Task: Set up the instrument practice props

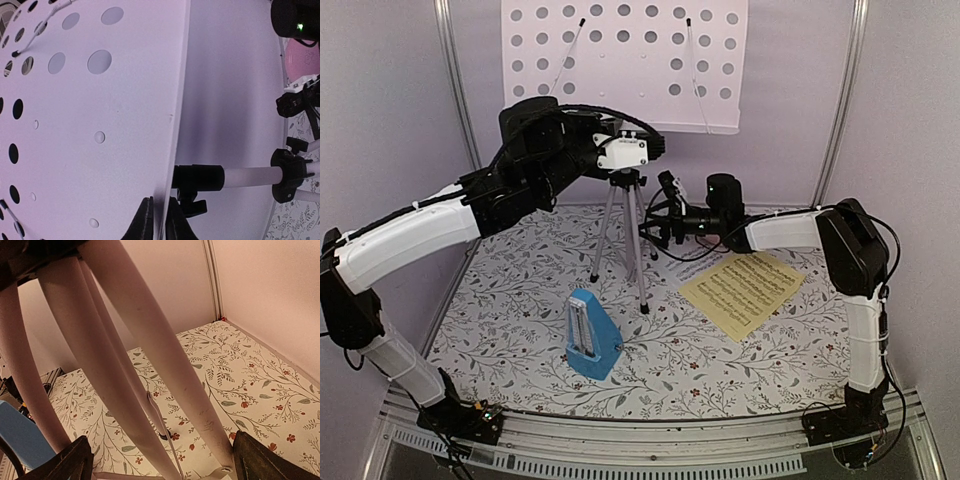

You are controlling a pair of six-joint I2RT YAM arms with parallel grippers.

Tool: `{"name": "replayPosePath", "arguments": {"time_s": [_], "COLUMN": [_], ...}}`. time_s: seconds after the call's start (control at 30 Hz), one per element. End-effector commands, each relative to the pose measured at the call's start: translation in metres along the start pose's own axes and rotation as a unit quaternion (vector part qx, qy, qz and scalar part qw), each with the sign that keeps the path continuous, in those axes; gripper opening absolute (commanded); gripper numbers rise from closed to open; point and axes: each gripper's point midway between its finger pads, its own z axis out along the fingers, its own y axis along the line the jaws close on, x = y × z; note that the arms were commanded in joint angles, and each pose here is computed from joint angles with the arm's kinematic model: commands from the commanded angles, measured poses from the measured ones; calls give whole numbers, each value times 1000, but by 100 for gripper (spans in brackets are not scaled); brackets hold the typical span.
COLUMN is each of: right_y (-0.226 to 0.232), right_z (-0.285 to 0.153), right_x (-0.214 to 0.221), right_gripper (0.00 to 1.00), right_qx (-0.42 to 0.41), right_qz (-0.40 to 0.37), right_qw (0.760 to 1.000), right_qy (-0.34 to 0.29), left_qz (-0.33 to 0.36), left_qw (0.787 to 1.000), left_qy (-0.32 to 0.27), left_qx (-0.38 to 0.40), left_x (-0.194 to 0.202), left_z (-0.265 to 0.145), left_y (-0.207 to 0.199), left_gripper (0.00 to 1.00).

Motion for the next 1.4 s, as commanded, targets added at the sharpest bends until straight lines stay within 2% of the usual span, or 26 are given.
{"name": "replayPosePath", "arguments": {"time_s": [0.0, 0.23, 0.37, 0.63, 0.83, 1.0, 1.07, 1.2, 1.37], "right_y": [19, 27, 32, 35, 37, 39, 40, 42, 45], "right_z": [-7, -14, -19, -20, -22, -23, -24, -26, -30], "right_x": [-6, -13, -16, -19, -24, -26, -25, -26, -26], "right_gripper": [99, 99, 99, 99, 99, 99, 99, 99, 99], "right_qx": [-20, -22, -23, -24, -24, -25, -24, -23, -22], "right_qz": [-2, -5, -7, -6, -9, -10, -10, -10, -6], "right_qw": [1000, 1000, 1000, 1000, 1000, 1000, 1000, 1000, 1000], "right_qy": [4, 1, -2, -4, -6, -7, -6, -6, -4], "left_qz": [-52, -58, -61, -60, -62, -79, -88, -95, -117], "left_qw": [996, 996, 996, 996, 996, 995, 995, 995, 992], "left_qy": [-3, 4, 3, 2, -5, -10, -13, -22, -35], "left_qx": [-67, -61, -70, -71, -65, -53, -43, -24, -1], "left_x": [1, 6, 5, 6, 4, 5, 6, 1, -6], "left_z": [-12, -21, -24, -26, -30, -40, -44, -54, -75], "left_y": [37, 30, 33, 32, 31, 28, 24, 15, -1], "left_gripper": [13, 19, 32, 48, 68, 75, 85, 98, 99]}}
